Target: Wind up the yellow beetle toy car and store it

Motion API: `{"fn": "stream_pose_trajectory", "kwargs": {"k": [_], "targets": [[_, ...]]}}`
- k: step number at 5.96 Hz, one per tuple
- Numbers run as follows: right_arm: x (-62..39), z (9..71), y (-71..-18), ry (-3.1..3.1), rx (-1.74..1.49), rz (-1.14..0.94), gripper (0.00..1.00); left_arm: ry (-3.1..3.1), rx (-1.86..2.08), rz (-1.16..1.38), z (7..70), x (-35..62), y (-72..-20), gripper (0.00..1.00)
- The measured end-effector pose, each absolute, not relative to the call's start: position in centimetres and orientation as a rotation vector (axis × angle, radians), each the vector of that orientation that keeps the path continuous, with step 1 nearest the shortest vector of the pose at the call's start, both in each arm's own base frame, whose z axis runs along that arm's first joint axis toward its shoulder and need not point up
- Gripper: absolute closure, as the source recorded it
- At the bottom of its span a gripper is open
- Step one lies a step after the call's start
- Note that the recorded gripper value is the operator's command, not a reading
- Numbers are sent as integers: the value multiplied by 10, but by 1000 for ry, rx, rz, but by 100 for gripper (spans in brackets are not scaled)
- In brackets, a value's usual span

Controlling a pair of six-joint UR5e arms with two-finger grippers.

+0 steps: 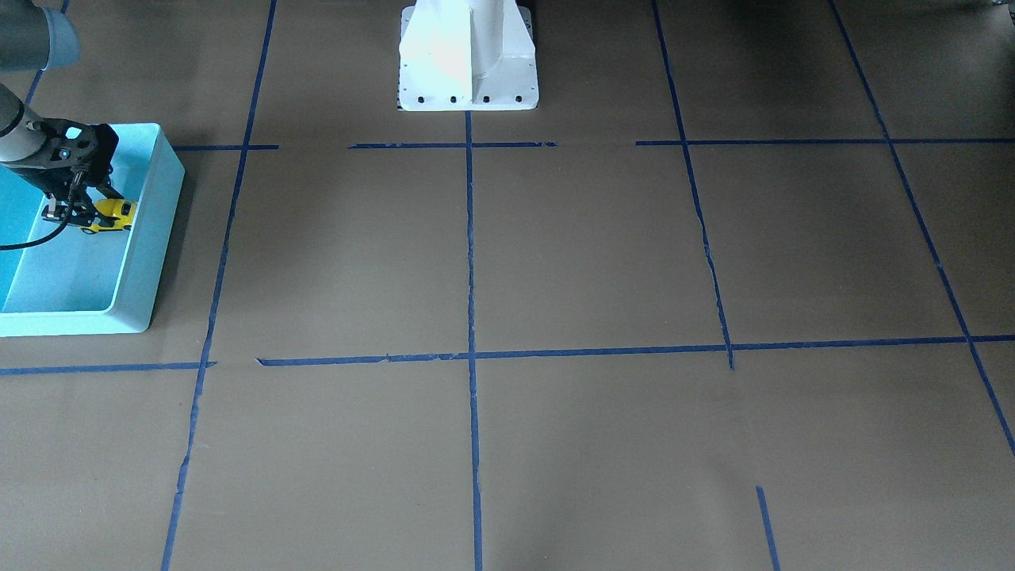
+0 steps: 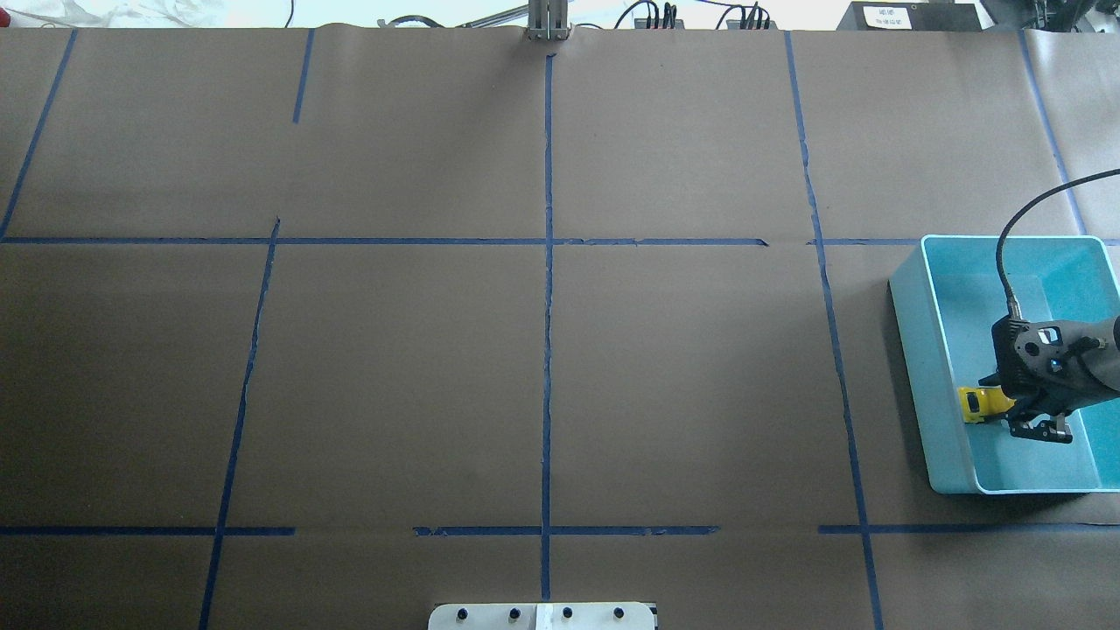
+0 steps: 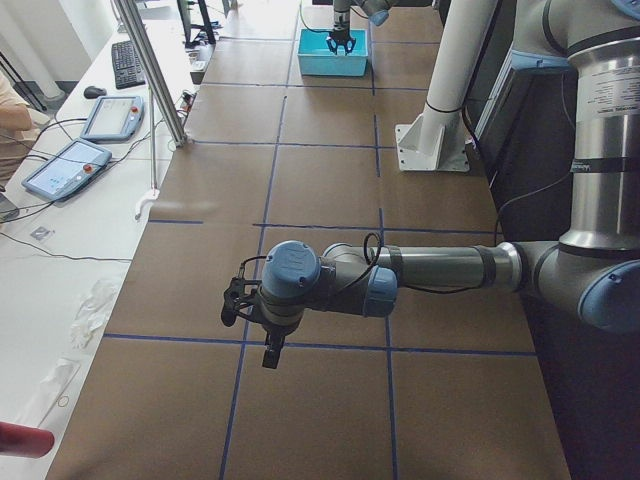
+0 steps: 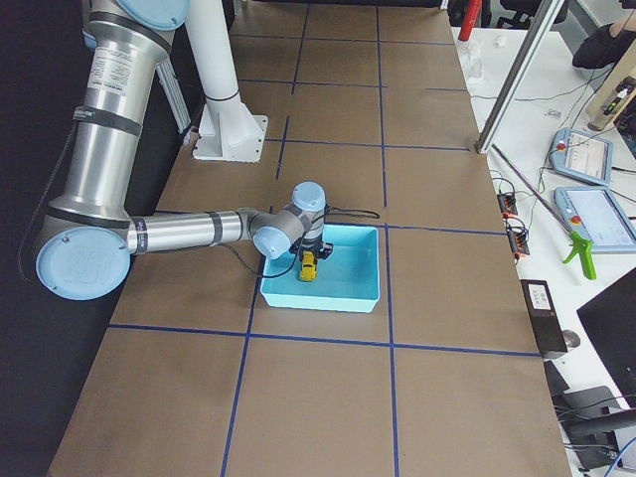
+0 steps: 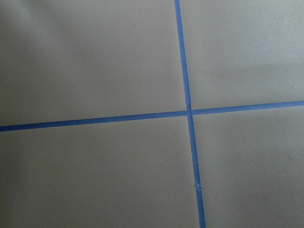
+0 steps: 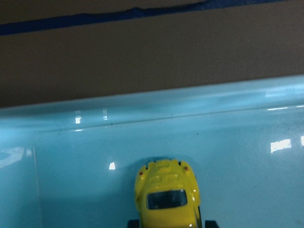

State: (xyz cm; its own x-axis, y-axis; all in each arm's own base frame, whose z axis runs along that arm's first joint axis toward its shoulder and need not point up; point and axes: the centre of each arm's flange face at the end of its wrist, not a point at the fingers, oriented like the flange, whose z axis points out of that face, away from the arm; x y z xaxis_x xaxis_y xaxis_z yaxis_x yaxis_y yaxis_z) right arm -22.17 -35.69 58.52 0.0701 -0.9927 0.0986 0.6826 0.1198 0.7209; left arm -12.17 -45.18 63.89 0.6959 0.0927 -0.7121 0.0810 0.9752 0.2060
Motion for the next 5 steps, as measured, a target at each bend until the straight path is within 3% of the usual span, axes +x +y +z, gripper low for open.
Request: {"fn": "stream_pose_trajectory", "kwargs": {"k": [3, 5], "targets": [[-206, 570, -364, -678, 614, -1339, 0, 802, 230, 7, 638, -122, -452, 0], [-144, 541, -382, -695, 684, -1200, 0, 803, 229, 7, 639, -122, -452, 0]]}}
